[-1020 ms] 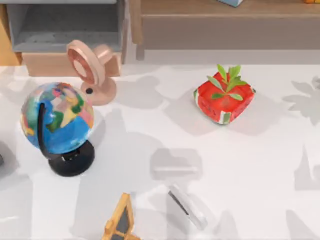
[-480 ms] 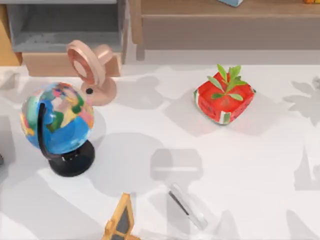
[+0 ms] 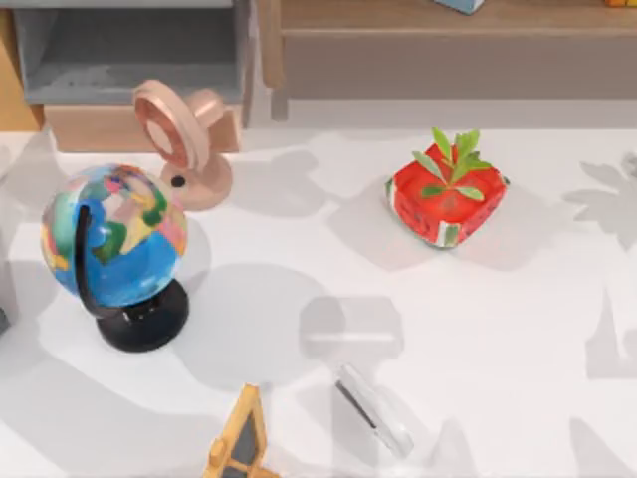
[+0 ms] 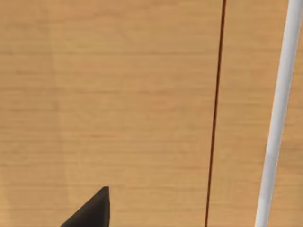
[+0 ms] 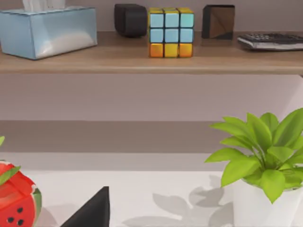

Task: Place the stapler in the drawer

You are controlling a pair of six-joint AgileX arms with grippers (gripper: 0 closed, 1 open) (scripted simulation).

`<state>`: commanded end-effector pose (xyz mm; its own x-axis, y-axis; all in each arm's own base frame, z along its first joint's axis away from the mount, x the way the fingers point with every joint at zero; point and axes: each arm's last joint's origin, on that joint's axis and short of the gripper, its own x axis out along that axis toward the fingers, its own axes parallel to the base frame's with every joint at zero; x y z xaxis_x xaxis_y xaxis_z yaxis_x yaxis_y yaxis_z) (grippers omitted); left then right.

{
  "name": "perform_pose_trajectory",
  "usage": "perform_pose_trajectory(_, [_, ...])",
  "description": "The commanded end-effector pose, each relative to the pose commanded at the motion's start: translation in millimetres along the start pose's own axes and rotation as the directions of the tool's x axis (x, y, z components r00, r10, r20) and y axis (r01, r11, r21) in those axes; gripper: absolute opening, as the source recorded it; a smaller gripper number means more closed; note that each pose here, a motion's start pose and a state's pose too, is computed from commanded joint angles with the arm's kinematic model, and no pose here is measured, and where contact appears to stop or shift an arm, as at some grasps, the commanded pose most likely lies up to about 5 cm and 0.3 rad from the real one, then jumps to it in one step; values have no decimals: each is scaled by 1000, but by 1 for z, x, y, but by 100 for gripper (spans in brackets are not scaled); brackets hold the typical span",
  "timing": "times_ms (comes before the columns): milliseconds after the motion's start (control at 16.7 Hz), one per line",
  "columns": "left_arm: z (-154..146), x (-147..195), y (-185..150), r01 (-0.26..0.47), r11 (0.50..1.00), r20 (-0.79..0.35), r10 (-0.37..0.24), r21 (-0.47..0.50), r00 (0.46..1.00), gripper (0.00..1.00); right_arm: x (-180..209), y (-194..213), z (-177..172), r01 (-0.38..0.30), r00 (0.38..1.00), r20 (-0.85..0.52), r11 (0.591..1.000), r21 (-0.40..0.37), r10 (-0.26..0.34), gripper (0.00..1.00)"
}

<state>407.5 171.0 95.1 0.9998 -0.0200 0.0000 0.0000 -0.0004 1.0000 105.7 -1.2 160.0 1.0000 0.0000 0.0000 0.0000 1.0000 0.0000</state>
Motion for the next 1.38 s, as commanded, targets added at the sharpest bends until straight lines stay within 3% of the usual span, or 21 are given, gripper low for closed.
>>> perform_pose_trajectory(780, [0,25,0,0,1000,0,0,0,1000,100,0,0,0,0,1000,0,1000,0,0,100])
perform_pose_trajectory(1380, [0,25,0,0,1000,0,0,0,1000,25,0,0,0,0,1000,0,1000,0,0,100])
